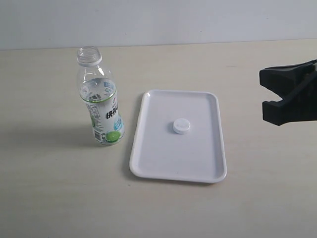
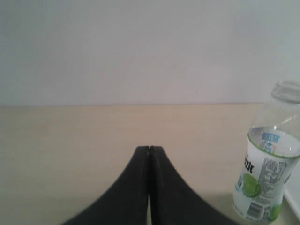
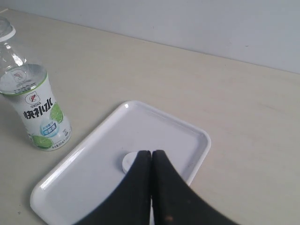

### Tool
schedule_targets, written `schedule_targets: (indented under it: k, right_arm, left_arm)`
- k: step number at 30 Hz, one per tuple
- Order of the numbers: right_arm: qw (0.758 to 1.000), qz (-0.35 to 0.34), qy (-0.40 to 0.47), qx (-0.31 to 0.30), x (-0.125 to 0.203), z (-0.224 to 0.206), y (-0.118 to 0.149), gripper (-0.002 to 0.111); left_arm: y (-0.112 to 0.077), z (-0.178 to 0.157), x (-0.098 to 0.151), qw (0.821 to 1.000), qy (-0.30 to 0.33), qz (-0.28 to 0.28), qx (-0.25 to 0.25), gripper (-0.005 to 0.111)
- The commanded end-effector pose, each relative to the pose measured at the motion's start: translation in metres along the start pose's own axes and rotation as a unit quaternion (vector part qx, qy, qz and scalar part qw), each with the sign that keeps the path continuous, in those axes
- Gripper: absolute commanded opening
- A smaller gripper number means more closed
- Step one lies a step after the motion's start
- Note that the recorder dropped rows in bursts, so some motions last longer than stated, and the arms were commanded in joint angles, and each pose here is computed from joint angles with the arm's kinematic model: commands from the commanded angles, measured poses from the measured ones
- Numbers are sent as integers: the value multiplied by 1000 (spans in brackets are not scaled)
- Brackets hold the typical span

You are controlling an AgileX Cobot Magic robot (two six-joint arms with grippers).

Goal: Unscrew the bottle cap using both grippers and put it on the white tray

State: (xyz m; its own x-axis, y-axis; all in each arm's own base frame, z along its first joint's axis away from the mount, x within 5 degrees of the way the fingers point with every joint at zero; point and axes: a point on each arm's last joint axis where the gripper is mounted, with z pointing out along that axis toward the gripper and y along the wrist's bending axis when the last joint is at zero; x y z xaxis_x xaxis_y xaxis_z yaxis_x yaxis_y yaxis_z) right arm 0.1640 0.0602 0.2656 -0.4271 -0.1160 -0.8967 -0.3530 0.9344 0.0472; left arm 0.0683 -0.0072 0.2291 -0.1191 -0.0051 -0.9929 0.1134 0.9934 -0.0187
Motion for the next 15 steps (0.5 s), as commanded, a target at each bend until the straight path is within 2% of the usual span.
schedule_targets:
  k: [1,9,12,15]
  right_arm:
    - [1000,1,-1,2,0,-1,-1,0]
    - [1000,1,-1,2,0,-1,-1,0]
    - [1000,1,-1,2,0,-1,-1,0]
    - [1000,1,-1,2,0,-1,-1,0]
  left_arm:
    - [-1,-9,5,1000,7,3,6,0]
    - [-1,-16,7,1000,-17,-5,11,0]
    - [-2,-13,21,999,-2,29,14,0]
    - [-2,-9,38,999,23,30,15,0]
